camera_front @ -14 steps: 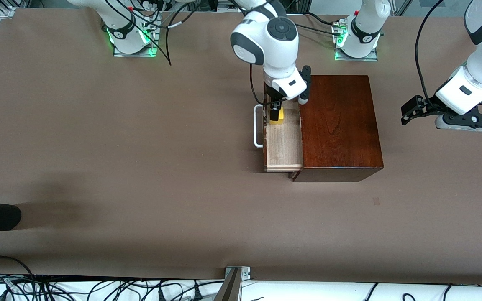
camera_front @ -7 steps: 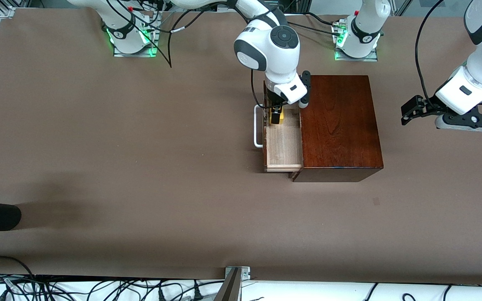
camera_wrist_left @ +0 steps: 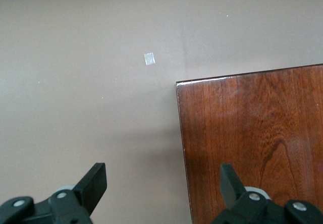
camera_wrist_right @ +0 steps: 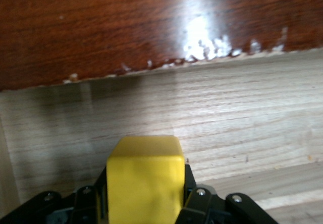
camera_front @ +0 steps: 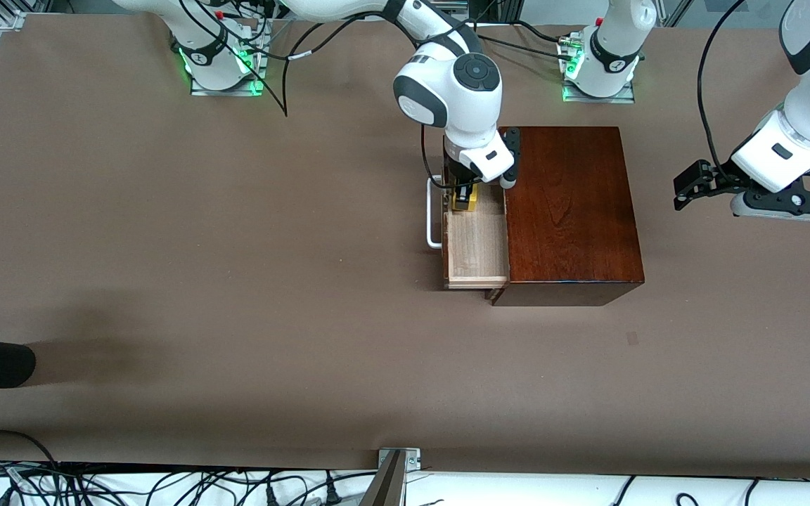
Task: Open drawer, take yellow block, close drawer
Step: 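Grasp the yellow cube with the right gripper and lift it, then carry the cube with the right gripper while the left gripper reaches the handle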
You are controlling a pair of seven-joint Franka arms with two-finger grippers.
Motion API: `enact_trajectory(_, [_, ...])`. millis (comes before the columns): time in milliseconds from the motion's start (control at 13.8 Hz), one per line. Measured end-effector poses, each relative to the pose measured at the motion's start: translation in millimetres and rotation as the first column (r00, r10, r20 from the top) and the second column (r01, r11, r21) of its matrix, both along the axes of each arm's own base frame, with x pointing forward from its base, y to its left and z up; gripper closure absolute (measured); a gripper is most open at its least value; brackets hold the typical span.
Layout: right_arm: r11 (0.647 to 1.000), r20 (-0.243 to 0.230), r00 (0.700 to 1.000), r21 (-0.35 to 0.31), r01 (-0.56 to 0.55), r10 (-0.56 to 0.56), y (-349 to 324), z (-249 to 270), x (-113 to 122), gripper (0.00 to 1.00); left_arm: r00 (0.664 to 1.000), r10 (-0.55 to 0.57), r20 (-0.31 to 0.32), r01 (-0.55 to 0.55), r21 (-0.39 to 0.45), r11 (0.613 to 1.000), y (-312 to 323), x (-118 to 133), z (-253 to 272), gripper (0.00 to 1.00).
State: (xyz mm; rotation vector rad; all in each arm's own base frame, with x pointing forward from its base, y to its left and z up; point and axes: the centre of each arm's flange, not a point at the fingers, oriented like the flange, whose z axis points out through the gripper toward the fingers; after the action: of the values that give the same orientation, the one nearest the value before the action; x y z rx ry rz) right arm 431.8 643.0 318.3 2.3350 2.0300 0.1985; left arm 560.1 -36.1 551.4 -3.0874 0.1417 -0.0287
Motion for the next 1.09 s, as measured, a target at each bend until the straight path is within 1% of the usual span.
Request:
enact_trajectory(145, [1.0, 0.018, 1.0, 0.018, 0.006, -0.006, 0.3, 15.7, 5.7, 0.44, 1.0, -0.001, -0.001, 0.001, 0.0, 1.0, -0.5, -0.3, 0.6, 0.0])
enact_trajectory(217, [0.999, 0.025, 1.0, 0.03, 0.012, -0.013, -0.1, 34.8, 8.8, 0.44, 1.0, -0.001, -0.004, 0.001, 0.0, 1.0, -0.5, -0.8, 0.6, 0.0])
enact_trajectory(362, [0.996, 0.012, 0.998, 0.066, 0.058, -0.059, -13.9, 94.1, 20.1, 0.44, 1.0, -0.001, -0.006, 0.001, 0.001, 1.0, -0.8, -1.4, 1.7, 0.0])
enact_trajectory(434, [0.991, 0.0, 0.996, 0.093, 0.093, -0.093, -30.0, 128.4, 31.2, 0.44, 1.0, -0.001, -0.007, 0.001, 0.001, 1.0, -1.0, -1.8, 2.3, 0.0])
enact_trajectory(507, [0.984, -0.019, 0.99, 0.117, 0.138, -0.136, -54.4, 161.1, 47.6, 0.44, 1.0, -0.002, -0.007, 0.002, 0.001, 1.0, -1.3, -2.1, 2.7, 0.0])
enact_trajectory(652, [0.957, -0.065, 0.968, 0.146, 0.25, -0.242, -120.9, 211.5, 91.2, 0.44, 1.0, -0.006, -0.009, 0.006, 0.001, 1.0, -2.9, -2.5, 2.8, 0.0])
enact_trajectory(724, [0.938, -0.079, 0.95, 0.153, 0.31, -0.301, -159.3, 228.9, 115.9, 0.44, 1.0, -0.011, -0.017, 0.011, 0.001, 1.0, -5.9, -3.7, 2.4, 0.0])
enact_trajectory(796, [0.914, -0.098, 0.926, 0.154, 0.375, -0.363, -201.5, 240.4, 141.8, 0.44, 0.999, -0.019, -0.032, 0.019, -0.002, 1.0, -11.5, -6.0, 2.1, 0.0])
enact_trajectory(941, [0.855, -0.147, 0.866, 0.15, 0.497, -0.478, -286.8, 250.4, 187.5, 0.44, 0.996, -0.053, -0.065, 0.052, -0.014, 0.999, -31.8, -12.1, 6.0, 0.0])
enact_trajectory(1014, [0.822, -0.158, 0.834, 0.149, 0.55, -0.529, -328.7, 253.6, 206.3, 0.44, 0.992, -0.088, -0.086, 0.087, -0.018, 0.996, -45.3, -16.6, 8.0, 0.0])
enact_trajectory(1086, [0.788, -0.173, 0.798, 0.14, 0.6, -0.577, -368.5, 252.2, 220.3, 0.44, 0.985, -0.138, -0.106, 0.136, -0.026, 0.99, -61.8, -21.7, 8.3, 0.0])
